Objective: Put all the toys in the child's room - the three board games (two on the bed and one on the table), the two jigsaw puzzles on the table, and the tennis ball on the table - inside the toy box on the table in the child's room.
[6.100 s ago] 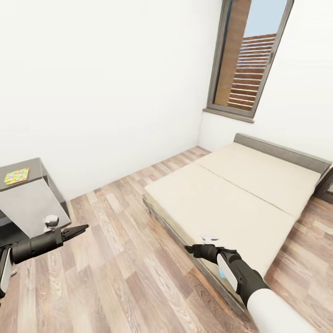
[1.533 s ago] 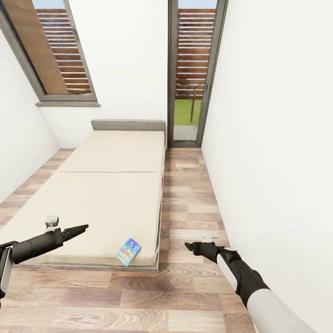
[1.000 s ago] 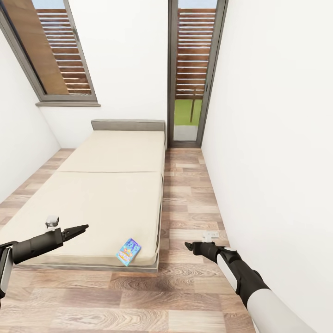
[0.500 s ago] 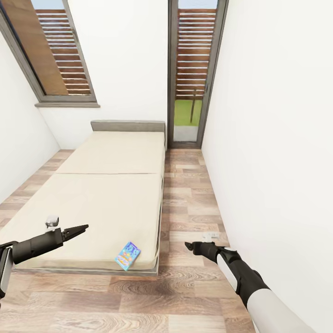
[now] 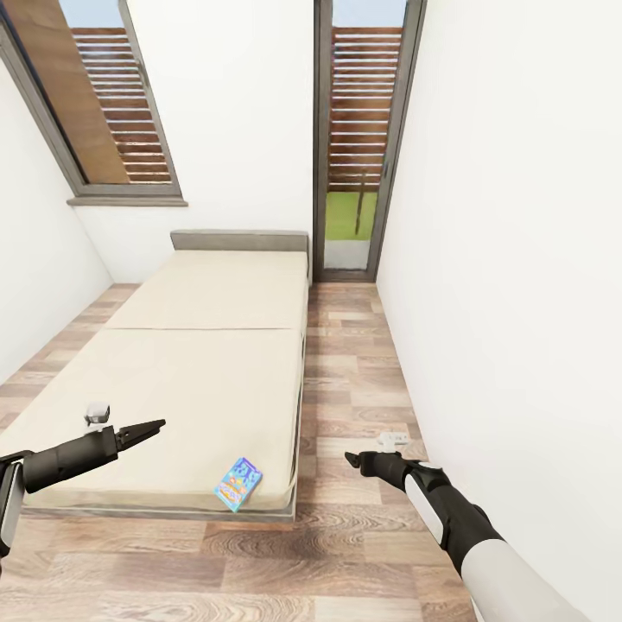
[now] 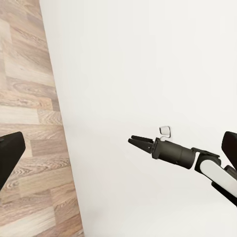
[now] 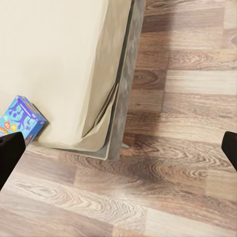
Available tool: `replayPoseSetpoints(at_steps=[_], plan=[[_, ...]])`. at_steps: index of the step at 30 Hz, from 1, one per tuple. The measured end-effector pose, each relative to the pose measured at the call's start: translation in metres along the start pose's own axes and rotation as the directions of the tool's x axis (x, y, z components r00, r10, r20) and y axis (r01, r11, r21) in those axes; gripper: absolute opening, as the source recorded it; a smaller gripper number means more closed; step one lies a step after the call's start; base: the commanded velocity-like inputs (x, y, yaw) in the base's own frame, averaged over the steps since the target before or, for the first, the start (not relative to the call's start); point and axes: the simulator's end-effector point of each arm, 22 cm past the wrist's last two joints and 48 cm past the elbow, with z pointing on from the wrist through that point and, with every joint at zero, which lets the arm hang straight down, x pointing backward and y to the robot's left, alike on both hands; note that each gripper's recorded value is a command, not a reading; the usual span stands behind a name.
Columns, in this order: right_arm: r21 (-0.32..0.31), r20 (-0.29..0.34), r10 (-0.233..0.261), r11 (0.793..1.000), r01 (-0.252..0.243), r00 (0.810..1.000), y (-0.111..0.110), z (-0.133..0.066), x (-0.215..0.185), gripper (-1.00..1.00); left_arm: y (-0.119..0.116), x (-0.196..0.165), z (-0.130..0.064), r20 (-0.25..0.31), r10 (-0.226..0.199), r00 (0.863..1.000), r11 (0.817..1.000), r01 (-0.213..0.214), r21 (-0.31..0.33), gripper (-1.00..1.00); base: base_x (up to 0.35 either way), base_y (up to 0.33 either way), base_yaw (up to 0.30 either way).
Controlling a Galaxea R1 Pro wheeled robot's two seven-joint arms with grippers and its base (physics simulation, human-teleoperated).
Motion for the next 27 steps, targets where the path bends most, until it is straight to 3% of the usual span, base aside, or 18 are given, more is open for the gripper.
replayPoseSetpoints(at_steps=[27], plan=[[-0.001,0.036,-0.009,1.0,0.009,0.999,0.003,-0.005,-0.012,1.0,-0.007,-0.004,-0.002,0.007,0.013,1.0,1.0,-0.013,0.006,1.0,0.0,0.0,-0.024]])
